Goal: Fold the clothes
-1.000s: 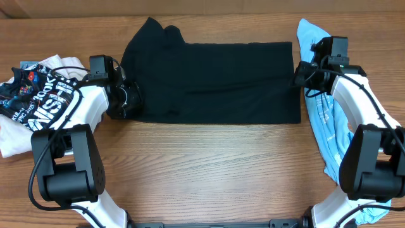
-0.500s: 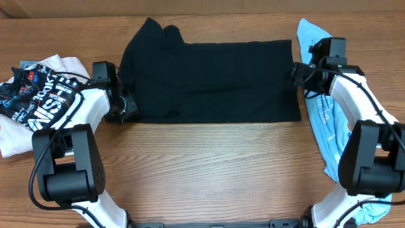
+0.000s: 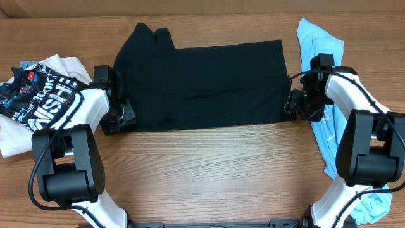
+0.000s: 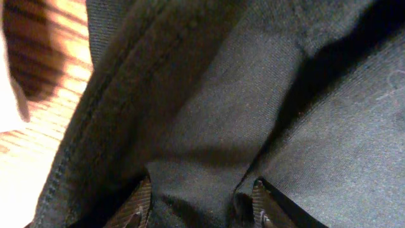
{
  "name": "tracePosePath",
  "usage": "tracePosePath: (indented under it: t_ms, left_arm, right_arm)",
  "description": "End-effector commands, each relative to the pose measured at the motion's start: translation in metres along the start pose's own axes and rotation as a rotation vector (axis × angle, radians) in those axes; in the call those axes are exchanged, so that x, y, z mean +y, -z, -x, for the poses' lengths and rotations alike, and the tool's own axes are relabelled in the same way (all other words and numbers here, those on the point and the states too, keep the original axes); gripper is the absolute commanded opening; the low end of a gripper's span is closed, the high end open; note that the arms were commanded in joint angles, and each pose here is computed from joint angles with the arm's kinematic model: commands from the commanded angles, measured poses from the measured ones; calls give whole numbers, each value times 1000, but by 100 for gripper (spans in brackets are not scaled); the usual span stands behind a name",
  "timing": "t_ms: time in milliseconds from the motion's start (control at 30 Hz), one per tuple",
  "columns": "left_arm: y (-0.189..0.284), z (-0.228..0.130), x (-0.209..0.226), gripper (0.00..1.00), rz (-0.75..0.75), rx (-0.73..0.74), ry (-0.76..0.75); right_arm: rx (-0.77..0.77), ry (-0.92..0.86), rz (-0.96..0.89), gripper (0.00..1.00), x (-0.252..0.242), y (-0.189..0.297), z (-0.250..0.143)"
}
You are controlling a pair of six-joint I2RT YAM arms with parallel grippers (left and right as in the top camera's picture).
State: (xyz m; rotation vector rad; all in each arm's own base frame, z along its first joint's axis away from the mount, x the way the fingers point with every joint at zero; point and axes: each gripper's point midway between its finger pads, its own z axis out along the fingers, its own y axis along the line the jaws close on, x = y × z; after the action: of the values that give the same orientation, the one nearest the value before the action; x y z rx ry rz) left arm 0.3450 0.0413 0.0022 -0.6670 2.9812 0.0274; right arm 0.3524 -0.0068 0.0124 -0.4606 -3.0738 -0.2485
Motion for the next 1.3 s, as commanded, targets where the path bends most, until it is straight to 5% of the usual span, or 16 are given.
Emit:
tracePosePath:
  t_ms: [0, 67, 133, 167, 333, 433, 500, 867, 1033, 1133, 1233, 1267]
  left_arm:
    - [-4, -9, 13, 57, 48, 30, -6]
    - [-4, -14, 14, 59, 54, 48, -7]
    - [-3, -17, 15, 59, 58, 62, -15]
    - [-3, -19, 16, 58, 61, 69, -15]
    - [-2, -27, 20, 56, 78, 101, -40]
    - [3, -38, 44, 31, 205, 144, -57]
    - [6, -48, 53, 30, 251, 181, -50]
    - [11, -64, 75, 17, 250, 273, 39]
    - [15, -53, 68, 14, 179, 246, 40]
    - [29, -40, 56, 11, 111, 198, 5]
    - [49, -27, 37, 9, -11, 127, -81]
    - [54, -25, 33, 9, -33, 107, -103]
  right_arm:
    - [46, -2, 36, 45, 5, -5, -8]
    - [43, -2, 37, 34, 5, -5, -7]
    - [51, -3, 36, 6, 5, -5, -9]
    - [60, -5, 32, 4, 4, -5, -11]
    - [88, -83, -105, 4, -20, -3, -21]
    - [138, -229, -331, 4, -57, 8, -43]
    - [184, -265, -405, 4, -67, 15, -58]
    - [297, -273, -408, 4, -72, 2, -101]
    - [212, -279, -363, 4, -65, 18, -92]
    - [126, -277, -335, 15, -61, 37, -85]
    - [61, -273, -312, 49, -57, 52, -80]
    - [52, -273, -309, 52, -57, 54, -80]
